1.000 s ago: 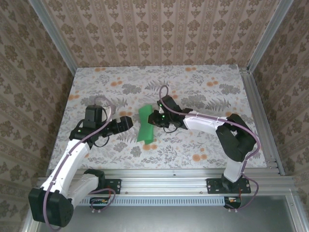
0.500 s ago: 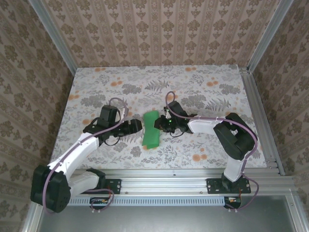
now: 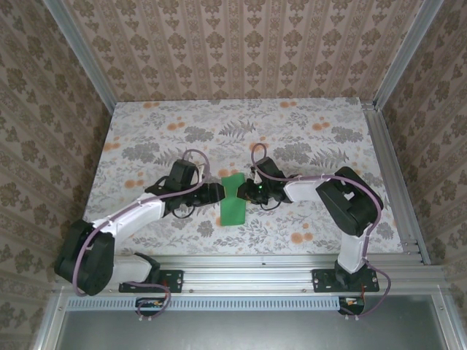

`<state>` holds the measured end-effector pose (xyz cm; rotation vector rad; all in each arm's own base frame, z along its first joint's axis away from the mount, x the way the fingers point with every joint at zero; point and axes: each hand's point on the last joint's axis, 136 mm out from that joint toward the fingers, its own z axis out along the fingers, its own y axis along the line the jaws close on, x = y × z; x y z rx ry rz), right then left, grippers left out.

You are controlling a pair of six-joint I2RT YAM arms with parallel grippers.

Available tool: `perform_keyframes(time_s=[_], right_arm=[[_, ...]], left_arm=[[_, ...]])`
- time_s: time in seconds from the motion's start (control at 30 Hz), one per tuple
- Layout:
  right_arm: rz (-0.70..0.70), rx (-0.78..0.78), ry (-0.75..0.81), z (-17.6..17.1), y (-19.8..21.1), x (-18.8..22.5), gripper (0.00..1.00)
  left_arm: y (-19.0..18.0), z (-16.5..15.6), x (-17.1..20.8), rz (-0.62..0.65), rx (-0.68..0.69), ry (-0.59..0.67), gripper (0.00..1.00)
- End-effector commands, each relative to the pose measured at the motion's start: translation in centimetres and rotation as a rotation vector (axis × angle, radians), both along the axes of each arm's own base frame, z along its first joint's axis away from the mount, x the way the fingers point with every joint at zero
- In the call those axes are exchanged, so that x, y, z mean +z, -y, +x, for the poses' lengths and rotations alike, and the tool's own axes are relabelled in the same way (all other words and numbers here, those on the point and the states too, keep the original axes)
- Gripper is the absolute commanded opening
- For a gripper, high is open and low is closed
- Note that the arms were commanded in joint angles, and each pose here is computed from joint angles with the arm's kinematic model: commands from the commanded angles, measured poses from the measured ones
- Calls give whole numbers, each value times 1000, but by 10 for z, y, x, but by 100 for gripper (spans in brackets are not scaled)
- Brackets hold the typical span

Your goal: Fold a paper plane with a square sheet of paper (pick it up from the middle)

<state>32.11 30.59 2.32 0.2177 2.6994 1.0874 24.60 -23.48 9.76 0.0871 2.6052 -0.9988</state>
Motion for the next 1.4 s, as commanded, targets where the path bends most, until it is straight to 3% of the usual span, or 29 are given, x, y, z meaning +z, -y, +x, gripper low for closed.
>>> perform_keyframes(time_s=[0.0,0.7,1.37], right_arm=[[11,23,-2,-2,-1,-6,26],[-52,48,-7,-9,8,-14,32],[-130,74,5,-10,9,-10,41]], left_arm=[[7,2,-7,-6,9,5,53],[23,9,-43,35,-12,-22,27],[16,11,-81,158,-39,-52,25]])
